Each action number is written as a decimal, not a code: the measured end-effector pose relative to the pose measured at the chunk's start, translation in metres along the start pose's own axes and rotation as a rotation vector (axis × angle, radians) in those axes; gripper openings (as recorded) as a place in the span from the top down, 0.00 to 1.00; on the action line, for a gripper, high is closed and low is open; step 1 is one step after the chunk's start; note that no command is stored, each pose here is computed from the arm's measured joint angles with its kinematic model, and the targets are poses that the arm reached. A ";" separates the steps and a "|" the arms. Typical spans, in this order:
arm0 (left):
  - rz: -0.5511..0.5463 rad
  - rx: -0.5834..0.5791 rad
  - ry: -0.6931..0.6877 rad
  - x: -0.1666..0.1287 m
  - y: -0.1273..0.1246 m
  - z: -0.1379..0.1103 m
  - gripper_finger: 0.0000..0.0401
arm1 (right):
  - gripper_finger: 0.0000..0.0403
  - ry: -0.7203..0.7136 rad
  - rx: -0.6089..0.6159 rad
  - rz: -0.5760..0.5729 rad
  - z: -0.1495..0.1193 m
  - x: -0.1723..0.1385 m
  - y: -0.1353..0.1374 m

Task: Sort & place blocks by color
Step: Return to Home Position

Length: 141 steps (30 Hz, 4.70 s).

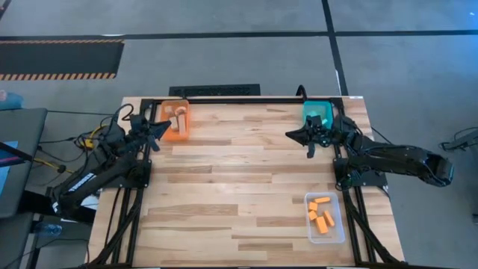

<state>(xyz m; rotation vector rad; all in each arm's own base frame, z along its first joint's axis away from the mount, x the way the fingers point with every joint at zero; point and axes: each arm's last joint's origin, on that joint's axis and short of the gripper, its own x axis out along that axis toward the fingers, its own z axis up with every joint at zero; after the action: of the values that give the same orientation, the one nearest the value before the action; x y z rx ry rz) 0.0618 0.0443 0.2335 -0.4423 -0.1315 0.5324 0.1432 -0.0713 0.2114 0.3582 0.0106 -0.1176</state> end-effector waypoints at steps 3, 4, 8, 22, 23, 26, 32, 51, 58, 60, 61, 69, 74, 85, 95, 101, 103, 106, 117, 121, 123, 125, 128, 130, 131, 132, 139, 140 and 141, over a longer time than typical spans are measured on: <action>0.007 -0.005 0.025 0.000 0.001 -0.002 0.99 | 0.99 -0.008 -0.004 0.000 -0.004 -0.002 -0.001; 0.011 -0.010 0.035 0.000 0.001 -0.003 1.00 | 0.98 -0.023 -0.011 0.004 -0.005 -0.004 0.000; 0.014 -0.010 0.051 0.000 0.002 -0.005 1.00 | 0.98 -0.074 -0.020 0.018 -0.013 -0.010 -0.001; -0.128 -0.105 -0.158 0.019 0.016 -0.031 1.00 | 0.99 -0.154 0.063 0.003 -0.036 -0.023 -0.004; -0.143 -0.106 -0.146 0.019 0.015 -0.031 1.00 | 0.99 -0.144 0.077 0.006 -0.037 -0.023 -0.003; -0.172 -0.114 -0.104 0.019 0.011 -0.033 1.00 | 0.99 -0.108 0.095 0.022 -0.041 -0.023 0.001; -0.172 -0.162 -0.055 0.019 0.002 -0.042 1.00 | 1.00 -0.089 0.114 0.002 -0.048 -0.026 0.015; -0.062 0.148 0.122 0.018 0.003 -0.068 1.00 | 0.99 -0.011 -0.133 -0.081 -0.060 -0.038 0.022; -0.189 0.136 0.078 0.021 0.005 -0.071 1.00 | 0.99 0.015 -0.143 -0.096 -0.062 -0.038 0.019; -0.174 0.124 0.098 0.022 0.006 -0.073 1.00 | 0.98 0.038 -0.164 -0.107 -0.065 -0.038 0.018; -0.168 0.124 0.102 0.022 0.007 -0.073 1.00 | 0.98 0.043 -0.166 -0.110 -0.065 -0.038 0.018; -0.165 0.126 0.101 0.023 0.007 -0.073 1.00 | 0.91 0.091 -0.164 -0.127 -0.070 -0.039 0.016; -0.166 0.145 0.101 0.023 0.007 -0.074 1.00 | 0.90 0.089 -0.164 -0.127 -0.069 -0.039 0.016; -0.165 0.147 0.102 0.023 0.007 -0.074 1.00 | 0.90 0.088 -0.164 -0.129 -0.069 -0.039 0.016; -0.165 0.147 0.103 0.023 0.007 -0.074 1.00 | 0.89 0.088 -0.164 -0.129 -0.069 -0.039 0.016; -0.165 0.147 0.104 0.023 0.007 -0.074 1.00 | 0.89 0.088 -0.164 -0.129 -0.069 -0.039 0.016; -0.165 0.147 0.104 0.023 0.007 -0.074 1.00 | 0.89 0.088 -0.164 -0.129 -0.069 -0.039 0.016; -0.165 0.147 0.104 0.023 0.007 -0.074 1.00 | 0.89 0.088 -0.164 -0.129 -0.069 -0.039 0.016; -0.165 0.148 0.104 0.023 0.007 -0.074 1.00 | 0.89 0.088 -0.164 -0.129 -0.069 -0.039 0.016; -0.165 0.148 0.104 0.023 0.007 -0.074 1.00 | 0.89 0.088 -0.164 -0.129 -0.069 -0.039 0.016; -0.165 0.147 0.104 0.023 0.007 -0.074 1.00 | 0.89 0.088 -0.164 -0.129 -0.069 -0.039 0.016; -0.165 0.148 0.104 0.023 0.007 -0.074 1.00 | 0.89 0.088 -0.164 -0.129 -0.069 -0.039 0.016; -0.165 0.148 0.104 0.023 0.007 -0.074 1.00 | 0.89 0.088 -0.164 -0.129 -0.069 -0.039 0.016; -0.165 0.147 0.103 0.023 0.007 -0.074 1.00 | 0.89 0.089 -0.164 -0.129 -0.070 -0.039 0.016; -0.165 0.147 0.104 0.023 0.007 -0.074 1.00 | 0.89 0.089 -0.163 -0.129 -0.070 -0.039 0.016; -0.165 0.148 0.104 0.023 0.007 -0.074 1.00 | 0.89 0.089 -0.163 -0.129 -0.070 -0.039 0.016; -0.165 0.148 0.104 0.023 0.007 -0.074 1.00 | 0.89 0.088 -0.164 -0.129 -0.070 -0.039 0.016; -0.165 0.147 0.104 0.023 0.007 -0.074 1.00 | 0.89 0.089 -0.164 -0.129 -0.070 -0.039 0.016; -0.165 0.147 0.104 0.023 0.007 -0.074 1.00 | 0.89 0.088 -0.164 -0.129 -0.070 -0.039 0.016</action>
<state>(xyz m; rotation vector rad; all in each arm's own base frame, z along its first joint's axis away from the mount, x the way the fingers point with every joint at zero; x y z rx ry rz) 0.0953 0.0341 0.1637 -0.3111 -0.0285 0.3533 0.1075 -0.0281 0.1530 0.1988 0.1300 -0.2274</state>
